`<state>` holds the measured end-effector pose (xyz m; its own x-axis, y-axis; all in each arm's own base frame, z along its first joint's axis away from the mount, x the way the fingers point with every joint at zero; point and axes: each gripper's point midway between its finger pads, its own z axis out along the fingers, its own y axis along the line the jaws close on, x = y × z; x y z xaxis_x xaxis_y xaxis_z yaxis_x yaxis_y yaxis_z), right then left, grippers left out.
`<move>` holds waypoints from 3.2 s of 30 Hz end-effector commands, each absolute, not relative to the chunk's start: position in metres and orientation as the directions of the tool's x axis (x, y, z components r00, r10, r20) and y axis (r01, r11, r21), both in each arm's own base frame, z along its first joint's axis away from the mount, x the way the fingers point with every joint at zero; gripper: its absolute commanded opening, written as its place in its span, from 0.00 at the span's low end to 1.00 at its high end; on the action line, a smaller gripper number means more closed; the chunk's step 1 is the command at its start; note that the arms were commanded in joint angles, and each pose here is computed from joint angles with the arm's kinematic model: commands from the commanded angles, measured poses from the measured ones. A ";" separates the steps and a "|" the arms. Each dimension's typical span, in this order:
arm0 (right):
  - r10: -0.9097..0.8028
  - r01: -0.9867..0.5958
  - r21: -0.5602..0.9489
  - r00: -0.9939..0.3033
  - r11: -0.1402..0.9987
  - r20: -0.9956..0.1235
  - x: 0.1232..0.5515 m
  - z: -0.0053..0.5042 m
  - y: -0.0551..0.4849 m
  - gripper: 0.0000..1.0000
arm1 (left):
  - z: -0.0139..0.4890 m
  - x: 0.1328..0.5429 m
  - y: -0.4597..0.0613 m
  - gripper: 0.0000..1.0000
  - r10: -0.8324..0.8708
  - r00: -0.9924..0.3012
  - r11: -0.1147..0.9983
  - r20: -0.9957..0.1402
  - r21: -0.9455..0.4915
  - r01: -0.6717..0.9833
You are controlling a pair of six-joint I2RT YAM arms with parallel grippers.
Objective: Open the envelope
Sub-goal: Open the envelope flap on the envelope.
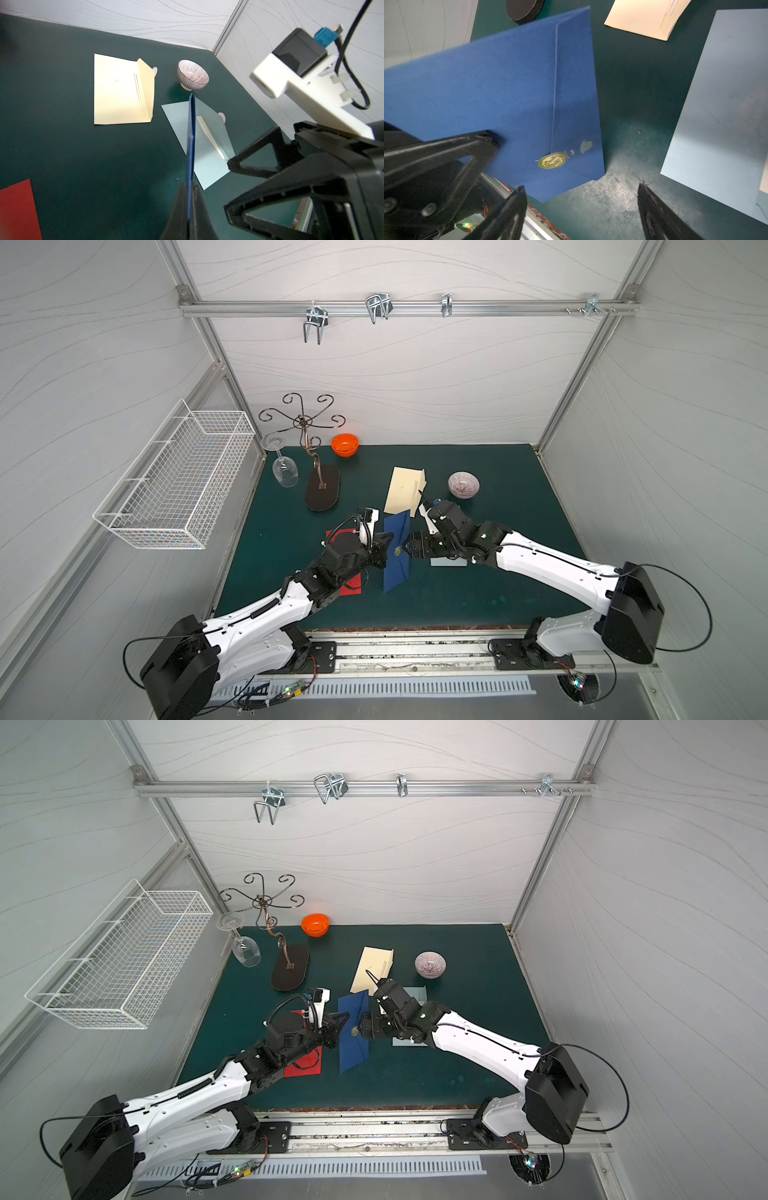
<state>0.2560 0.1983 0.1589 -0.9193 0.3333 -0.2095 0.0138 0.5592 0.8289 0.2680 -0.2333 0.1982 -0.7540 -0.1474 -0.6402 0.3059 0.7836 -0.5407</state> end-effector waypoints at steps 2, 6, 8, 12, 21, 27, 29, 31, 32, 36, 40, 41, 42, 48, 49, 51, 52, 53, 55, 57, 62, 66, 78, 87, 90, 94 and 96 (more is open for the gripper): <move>0.277 -0.061 0.825 -0.926 0.563 -0.257 0.251 0.177 0.210 0.98 | 0.209 0.282 -0.232 0.00 -0.097 -0.687 0.858 -0.720 -0.411 0.309; 0.220 -0.125 0.767 -0.918 0.629 -0.330 0.245 0.181 0.221 0.97 | 0.207 0.282 -0.240 0.00 -0.098 -0.693 0.856 -0.714 -0.416 0.307; 0.186 -0.154 0.730 -0.913 0.666 -0.362 0.241 0.180 0.227 0.96 | 0.206 0.281 -0.243 0.00 -0.097 -0.701 0.854 -0.706 -0.421 0.306; 0.129 -0.198 0.687 -0.910 0.699 -0.394 0.237 0.179 0.239 0.94 | 0.202 0.279 -0.244 0.00 -0.090 -0.711 0.852 -0.697 -0.424 0.307; 0.006 -0.258 0.607 -0.918 0.752 -0.398 0.232 0.169 0.271 0.90 | 0.198 0.277 -0.251 0.00 -0.103 -0.714 0.828 -0.693 -0.457 0.324; -0.049 -0.278 0.585 -0.926 0.762 -0.375 0.227 0.160 0.289 0.88 | 0.199 0.280 -0.246 0.00 -0.180 -0.636 0.802 -0.751 -0.486 0.347; -0.065 -0.287 0.578 -0.925 0.764 -0.374 0.225 0.158 0.294 0.87 | 0.203 0.279 -0.244 0.00 -0.209 -0.587 0.784 -0.782 -0.493 0.377; -0.073 -0.289 0.569 -0.925 0.770 -0.373 0.225 0.157 0.297 0.87 | 0.207 0.278 -0.240 0.00 -0.230 -0.548 0.779 -0.804 -0.489 0.392; -0.077 -0.291 0.563 -0.925 0.773 -0.373 0.224 0.156 0.298 0.87 | 0.208 0.278 -0.239 0.00 -0.231 -0.532 0.778 -0.815 -0.483 0.402; -0.084 -0.293 0.549 -0.924 0.783 -0.373 0.225 0.154 0.301 0.85 | 0.208 0.273 -0.239 0.00 -0.203 -0.497 0.772 -0.844 -0.450 0.449; -0.098 -0.315 0.522 -0.911 0.792 -0.401 0.225 0.155 0.305 0.83 | 0.210 0.265 -0.245 0.00 -0.157 -0.469 0.743 -0.869 -0.417 0.524; -0.105 -0.327 0.510 -0.904 0.795 -0.414 0.224 0.155 0.306 0.83 | 0.211 0.263 -0.247 0.00 -0.154 -0.461 0.731 -0.874 -0.415 0.541; -0.111 -0.336 0.500 -0.898 0.798 -0.426 0.223 0.156 0.307 0.83 | 0.211 0.262 -0.248 0.00 -0.156 -0.452 0.723 -0.878 -0.414 0.553; -0.144 -0.378 0.434 -0.865 0.818 -0.481 0.220 0.159 0.311 0.84 | 0.206 0.262 -0.246 0.00 -0.170 -0.434 0.722 -0.885 -0.411 0.557; -0.145 -0.377 0.430 -0.864 0.820 -0.482 0.220 0.159 0.311 0.84 | 0.207 0.262 -0.246 0.00 -0.170 -0.433 0.722 -0.885 -0.411 0.556; -0.146 -0.377 0.423 -0.863 0.824 -0.484 0.220 0.158 0.311 0.84 | 0.208 0.264 -0.246 0.00 -0.175 -0.432 0.729 -0.885 -0.411 0.547; -0.146 -0.375 0.419 -0.863 0.827 -0.485 0.220 0.158 0.311 0.85 | 0.207 0.265 -0.245 0.00 -0.175 -0.433 0.731 -0.884 -0.411 0.544; -0.145 -0.375 0.415 -0.861 0.829 -0.488 0.220 0.159 0.310 0.85 | 0.208 0.265 -0.244 0.00 -0.185 -0.431 0.735 -0.883 -0.416 0.536; -0.143 -0.373 0.406 -0.858 0.834 -0.494 0.221 0.158 0.308 0.85 | 0.206 0.267 -0.241 0.00 -0.201 -0.435 0.742 -0.878 -0.426 0.518; -0.140 -0.371 0.402 -0.856 0.837 -0.498 0.221 0.159 0.307 0.85 | 0.206 0.267 -0.239 0.00 -0.211 -0.436 0.746 -0.875 -0.432 0.506; -0.131 -0.358 0.397 -0.859 0.845 -0.495 0.222 0.160 0.305 0.86 | 0.206 0.268 -0.240 0.00 -0.221 -0.445 0.743 -0.868 -0.445 0.500; -0.116 -0.342 0.404 -0.864 0.848 -0.490 0.221 0.162 0.304 0.87 | 0.207 0.267 -0.243 0.00 -0.211 -0.445 0.734 -0.870 -0.442 0.515; -0.094 -0.326 0.451 -0.881 0.831 -0.463 0.221 0.165 0.315 0.88 | 0.205 0.265 -0.246 0.00 -0.221 -0.476 0.721 -0.851 -0.471 0.508; -0.072 -0.279 0.459 -0.906 0.844 -0.417 0.231 0.163 0.331 0.88 | 0.199 0.266 -0.247 0.00 -0.209 -0.513 0.730 -0.833 -0.482 0.484; -0.087 -0.271 0.465 -0.921 0.843 -0.379 0.227 0.155 0.336 0.88 | 0.193 0.268 -0.243 0.00 -0.224 -0.535 0.746 -0.815 -0.496 0.444; -0.082 -0.257 0.460 -0.927 0.850 -0.367 0.227 0.150 0.335 0.88 | 0.193 0.268 -0.243 0.00 -0.241 -0.531 0.736 -0.812 -0.510 0.445; -0.074 -0.246 0.445 -0.926 0.861 -0.370 0.229 0.149 0.332 0.88 | 0.193 0.268 -0.244 0.00 -0.236 -0.531 0.737 -0.814 -0.506 0.448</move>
